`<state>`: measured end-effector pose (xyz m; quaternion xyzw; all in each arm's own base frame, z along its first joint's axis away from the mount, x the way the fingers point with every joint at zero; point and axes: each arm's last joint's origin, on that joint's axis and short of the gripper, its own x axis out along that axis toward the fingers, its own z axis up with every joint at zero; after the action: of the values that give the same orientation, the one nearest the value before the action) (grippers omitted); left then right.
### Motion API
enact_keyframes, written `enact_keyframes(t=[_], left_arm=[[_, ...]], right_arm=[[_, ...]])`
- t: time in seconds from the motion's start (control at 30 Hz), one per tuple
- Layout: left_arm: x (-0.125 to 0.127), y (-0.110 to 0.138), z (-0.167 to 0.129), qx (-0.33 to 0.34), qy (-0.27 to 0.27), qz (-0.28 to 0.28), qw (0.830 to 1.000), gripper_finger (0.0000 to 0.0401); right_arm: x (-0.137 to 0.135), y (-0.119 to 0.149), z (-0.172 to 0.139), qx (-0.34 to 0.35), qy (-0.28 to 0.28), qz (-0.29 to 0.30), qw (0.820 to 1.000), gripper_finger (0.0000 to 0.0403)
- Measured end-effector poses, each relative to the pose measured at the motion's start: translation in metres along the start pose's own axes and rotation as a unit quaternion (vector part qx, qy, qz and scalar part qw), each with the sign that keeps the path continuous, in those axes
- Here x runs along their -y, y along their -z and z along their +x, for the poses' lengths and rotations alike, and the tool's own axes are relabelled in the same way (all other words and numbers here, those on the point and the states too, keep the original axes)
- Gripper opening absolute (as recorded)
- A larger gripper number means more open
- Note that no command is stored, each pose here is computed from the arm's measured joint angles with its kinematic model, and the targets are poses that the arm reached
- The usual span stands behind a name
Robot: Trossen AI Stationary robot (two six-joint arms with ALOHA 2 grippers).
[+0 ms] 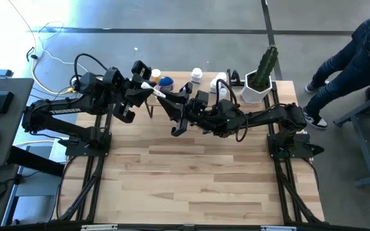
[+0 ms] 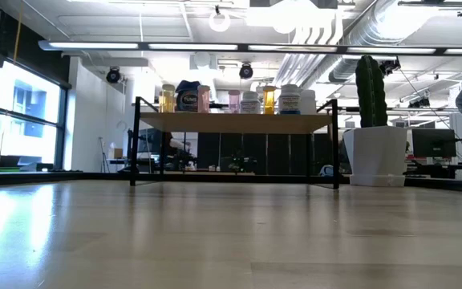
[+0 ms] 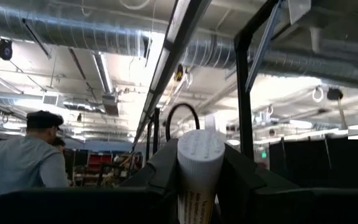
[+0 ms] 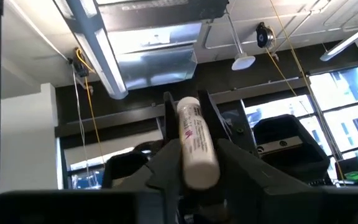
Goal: Pick and place medicine bottles onto shelf by color
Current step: Put the white yellow pill bottle on the shelf
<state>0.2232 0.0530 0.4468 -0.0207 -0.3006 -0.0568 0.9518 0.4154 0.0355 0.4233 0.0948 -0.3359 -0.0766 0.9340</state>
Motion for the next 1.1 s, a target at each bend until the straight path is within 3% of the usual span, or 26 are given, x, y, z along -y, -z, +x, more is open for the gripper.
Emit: enact_keyframes(t=[0.27,0.4,0.83,1.1], left_arm=[[-0.002,0.007,0.0,-0.033,-0.006,0.008,0.999,0.0075],[-0.003,0.006,-0.002,-0.04,-0.011,0.018,0.999,0.0073],[-0.017,0.008,-0.008,-0.079,-0.042,0.021,0.996,0.0072],[-0.023,0.015,-0.012,-0.124,-0.026,0.029,0.992,0.0074]], right_arm=[[0.002,-0.001,0.0,-0.015,0.028,-0.013,0.999,0.0184],[0.001,-0.011,0.0,-0.036,0.03,-0.029,0.998,0.0213],[-0.001,-0.043,-0.003,-0.054,0.029,-0.037,0.997,0.0223],[0.0,-0.067,-0.008,-0.08,0.044,-0.048,0.995,0.0223]])
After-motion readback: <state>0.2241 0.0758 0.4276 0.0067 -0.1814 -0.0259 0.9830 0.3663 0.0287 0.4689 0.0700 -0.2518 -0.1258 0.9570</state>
